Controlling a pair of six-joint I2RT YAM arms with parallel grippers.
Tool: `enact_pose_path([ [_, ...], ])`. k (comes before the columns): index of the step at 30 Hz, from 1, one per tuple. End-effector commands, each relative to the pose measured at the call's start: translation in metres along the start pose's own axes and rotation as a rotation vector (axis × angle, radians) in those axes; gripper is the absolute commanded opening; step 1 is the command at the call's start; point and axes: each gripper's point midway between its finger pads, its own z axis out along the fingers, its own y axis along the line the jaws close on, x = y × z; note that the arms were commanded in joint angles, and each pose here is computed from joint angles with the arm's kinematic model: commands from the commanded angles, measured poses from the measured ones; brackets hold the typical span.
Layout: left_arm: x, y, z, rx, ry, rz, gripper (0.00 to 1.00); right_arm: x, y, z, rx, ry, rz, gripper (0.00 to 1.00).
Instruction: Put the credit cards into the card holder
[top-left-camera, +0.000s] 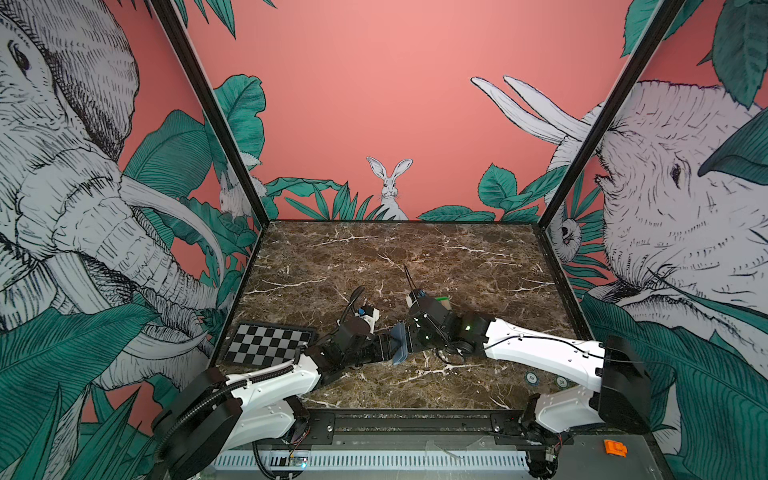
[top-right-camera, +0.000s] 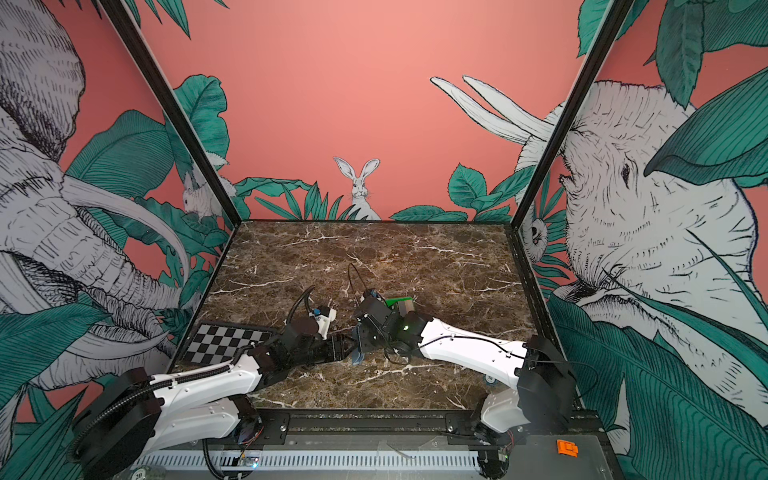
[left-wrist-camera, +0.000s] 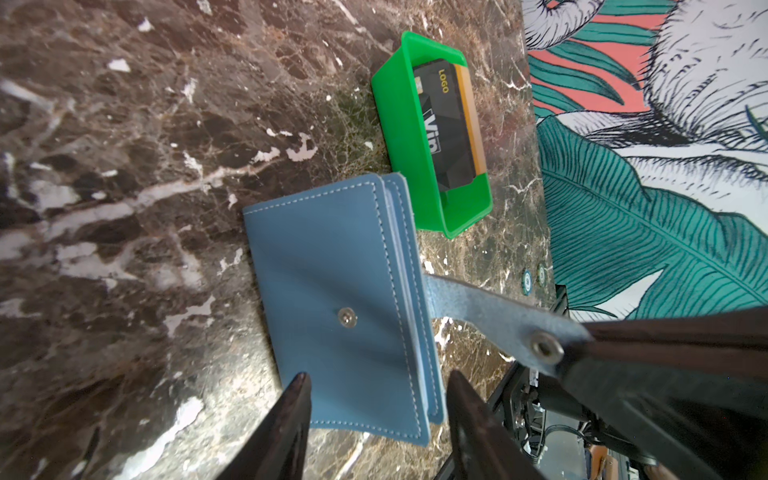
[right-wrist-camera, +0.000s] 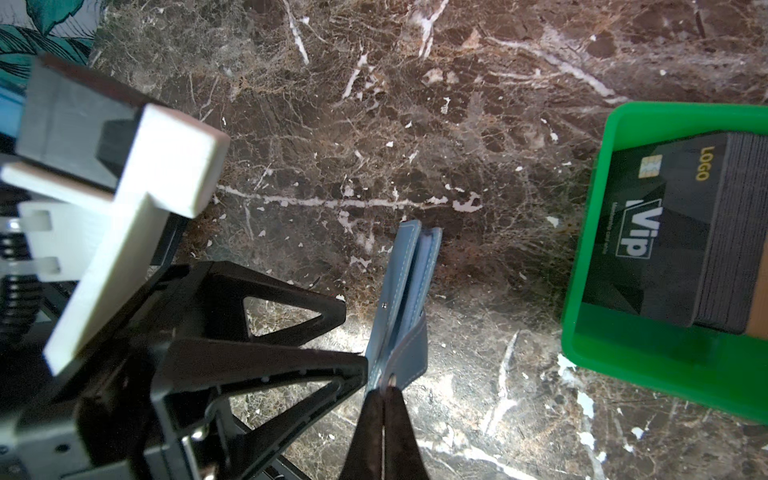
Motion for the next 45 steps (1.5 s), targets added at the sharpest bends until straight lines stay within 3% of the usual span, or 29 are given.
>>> enact_pose_path([
  [1,-0.008,-0.015,0.002,0.040,-0.012,0.009,0.55,-0.005,0.005,-0.009,-0.032,-0.037,-0.012,0.00],
  [8,-0.008,-0.014,0.006,0.024,0.005,0.019,0.55,-0.007,0.004,-0.012,-0.031,-0.049,-0.020,0.00],
  [13,-0.003,-0.003,0.006,-0.018,0.014,0.001,0.43,-0.004,0.000,-0.009,-0.009,-0.038,-0.020,0.00],
  [33,-0.001,0.012,0.001,-0.074,0.001,0.004,0.17,0.015,-0.026,0.007,0.092,0.007,-0.019,0.03],
  [45,0.003,0.028,-0.010,-0.151,0.005,0.000,0.10,0.013,-0.023,-0.002,0.073,-0.006,-0.019,0.19],
])
